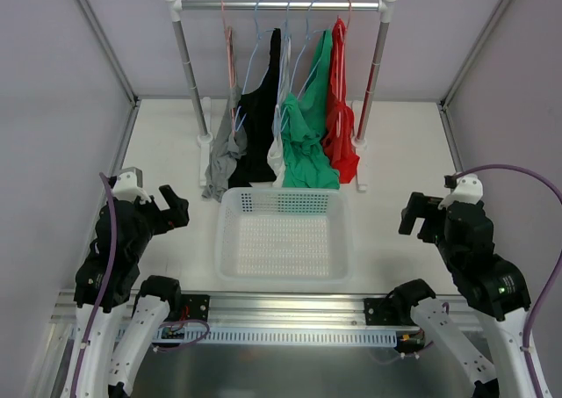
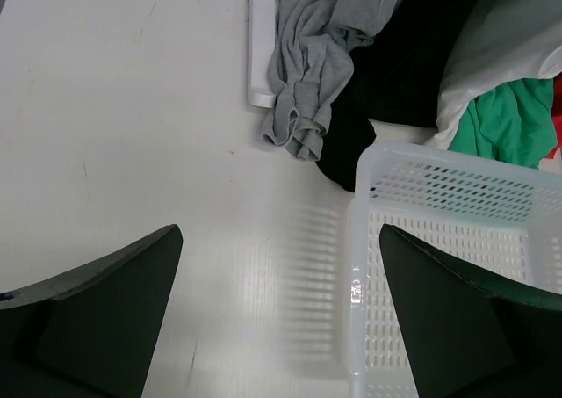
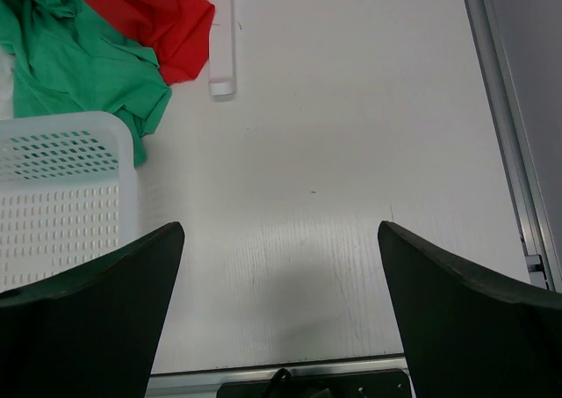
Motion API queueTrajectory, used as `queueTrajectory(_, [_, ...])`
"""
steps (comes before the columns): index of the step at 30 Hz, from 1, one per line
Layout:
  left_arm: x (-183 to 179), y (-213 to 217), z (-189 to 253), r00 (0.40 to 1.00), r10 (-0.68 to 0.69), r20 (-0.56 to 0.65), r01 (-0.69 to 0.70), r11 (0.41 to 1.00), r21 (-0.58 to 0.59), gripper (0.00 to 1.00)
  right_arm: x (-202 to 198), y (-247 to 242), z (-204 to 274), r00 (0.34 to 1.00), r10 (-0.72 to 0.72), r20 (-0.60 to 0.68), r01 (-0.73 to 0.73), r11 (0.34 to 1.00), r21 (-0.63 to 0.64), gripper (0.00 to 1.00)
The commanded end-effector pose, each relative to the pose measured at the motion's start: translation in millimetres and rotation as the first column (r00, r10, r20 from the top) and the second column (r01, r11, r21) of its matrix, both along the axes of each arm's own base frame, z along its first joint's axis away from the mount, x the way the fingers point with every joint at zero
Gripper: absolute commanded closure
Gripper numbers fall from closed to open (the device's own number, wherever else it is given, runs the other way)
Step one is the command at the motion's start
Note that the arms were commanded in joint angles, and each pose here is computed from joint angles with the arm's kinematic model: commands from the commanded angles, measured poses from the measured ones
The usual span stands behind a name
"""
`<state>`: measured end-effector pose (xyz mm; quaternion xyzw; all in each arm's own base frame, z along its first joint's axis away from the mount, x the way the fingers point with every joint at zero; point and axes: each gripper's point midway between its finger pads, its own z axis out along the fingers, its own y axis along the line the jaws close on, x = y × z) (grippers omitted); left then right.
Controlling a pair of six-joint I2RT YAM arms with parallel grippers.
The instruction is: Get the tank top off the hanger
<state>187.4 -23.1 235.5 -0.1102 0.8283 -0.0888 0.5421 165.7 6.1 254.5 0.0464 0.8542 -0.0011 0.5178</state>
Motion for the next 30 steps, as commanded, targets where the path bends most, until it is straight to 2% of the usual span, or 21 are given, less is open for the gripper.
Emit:
queueTrajectory(1, [5.8,1.4,2.7,1.0,0.017,0.013,-0.016,1.0,-0.005,0.01,3.4,-3.9,13.2,0.997,-0.035,0.063,0.034,0.999,0.02,0.01])
queueTrajectory(5, [5.2,2.5,3.2,1.0,0.023,0.018,-0.023,1.0,-0.007,0.01,3.9,-2.7,16.9,0.995,-0.051,0.088,0.046,0.997,0.058,0.0])
queueTrajectory(12, [4.6,3.4,3.0,0.999,0.028,0.02,-0.028,1.0,-0.007,0.01,11.2,36.7,39.1,0.96,0.105,0.258,-0.158,0.969,0.192,0.01])
queueTrajectory(14, [4.1,2.4,4.1,0.999,0.022,0.026,-0.022,1.0,-0.008,0.01,12.1,40.6,48.8,0.952,0.114,0.285,-0.178,0.962,0.209,0.01])
queueTrajectory(18, [3.2,1.0,5.1,0.999,0.013,0.033,-0.013,1.0,-0.012,0.01,23.0,55.5,65.9,0.95,0.167,0.264,-0.227,0.95,0.214,0.01])
queueTrajectory(21, [3.7,0.0,3.7,1.0,0.009,0.026,-0.008,1.0,-0.012,0.01,30.2,64.0,87.7,0.933,0.196,0.301,-0.266,0.94,0.214,0.0])
queueTrajectory(30, [3.9,-2.0,1.8,1.0,-0.002,0.02,0.002,1.0,-0.013,0.01,83.4,100.6,136.5,0.922,0.269,0.278,-0.335,0.914,0.228,0.01])
